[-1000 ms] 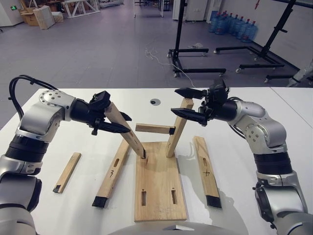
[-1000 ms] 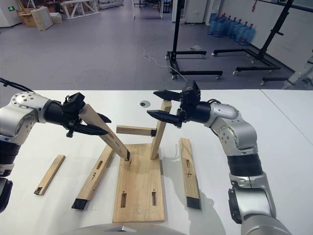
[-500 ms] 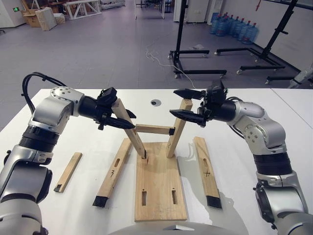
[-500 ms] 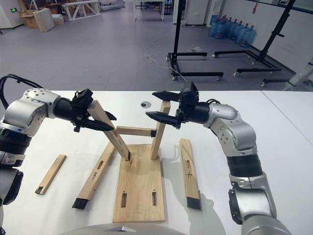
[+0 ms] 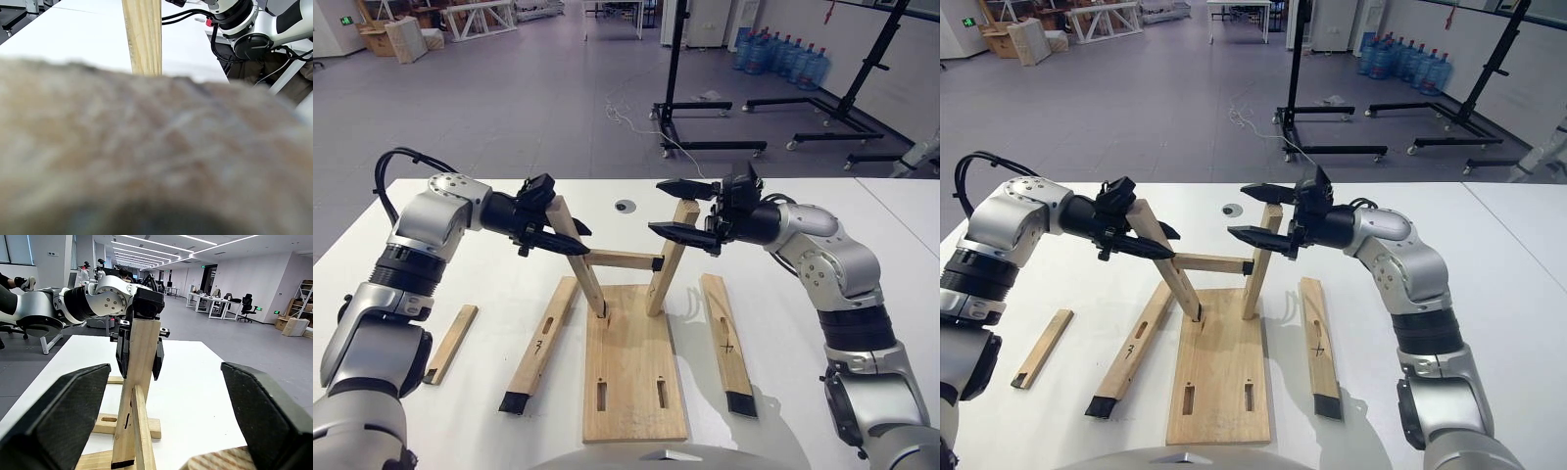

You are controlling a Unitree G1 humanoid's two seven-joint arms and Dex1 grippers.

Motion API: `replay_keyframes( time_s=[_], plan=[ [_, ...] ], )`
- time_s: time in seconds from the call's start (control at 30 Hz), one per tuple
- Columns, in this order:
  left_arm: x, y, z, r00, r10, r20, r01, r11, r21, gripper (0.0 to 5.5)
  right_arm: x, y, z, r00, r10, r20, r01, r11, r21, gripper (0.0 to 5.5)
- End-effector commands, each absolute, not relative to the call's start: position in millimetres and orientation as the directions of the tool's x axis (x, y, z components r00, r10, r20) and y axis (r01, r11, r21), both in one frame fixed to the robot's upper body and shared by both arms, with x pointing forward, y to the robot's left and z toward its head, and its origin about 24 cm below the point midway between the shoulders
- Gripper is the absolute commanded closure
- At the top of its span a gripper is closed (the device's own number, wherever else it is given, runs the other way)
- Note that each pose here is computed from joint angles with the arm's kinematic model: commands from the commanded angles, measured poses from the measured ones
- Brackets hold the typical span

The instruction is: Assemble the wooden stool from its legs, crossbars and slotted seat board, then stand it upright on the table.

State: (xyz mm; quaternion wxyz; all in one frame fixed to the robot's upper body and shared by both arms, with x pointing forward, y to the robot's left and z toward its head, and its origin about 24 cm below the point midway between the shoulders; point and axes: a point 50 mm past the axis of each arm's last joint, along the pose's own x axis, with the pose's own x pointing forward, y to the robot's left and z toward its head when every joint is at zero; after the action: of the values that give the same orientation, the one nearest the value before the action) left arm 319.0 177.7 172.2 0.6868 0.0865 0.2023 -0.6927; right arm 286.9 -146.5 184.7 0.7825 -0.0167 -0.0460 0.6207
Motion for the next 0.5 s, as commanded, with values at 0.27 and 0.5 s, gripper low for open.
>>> replay_keyframes(
  time_s=[0.27,0.5],
  plan=[
    [313,168,127,-0.108,-0.857,-0.504,0.960,0.042,-0.277,3.49,283,-138,160,0.193,0.980,-0.044,-0.981,0.192,-0.011,1.37],
    [296,167,107,-0.171,-0.816,-0.552,0.953,0.005,-0.302,3.49,284,-135,174,0.225,0.974,-0.006,-0.972,0.224,-0.070,1.37]
  ],
)
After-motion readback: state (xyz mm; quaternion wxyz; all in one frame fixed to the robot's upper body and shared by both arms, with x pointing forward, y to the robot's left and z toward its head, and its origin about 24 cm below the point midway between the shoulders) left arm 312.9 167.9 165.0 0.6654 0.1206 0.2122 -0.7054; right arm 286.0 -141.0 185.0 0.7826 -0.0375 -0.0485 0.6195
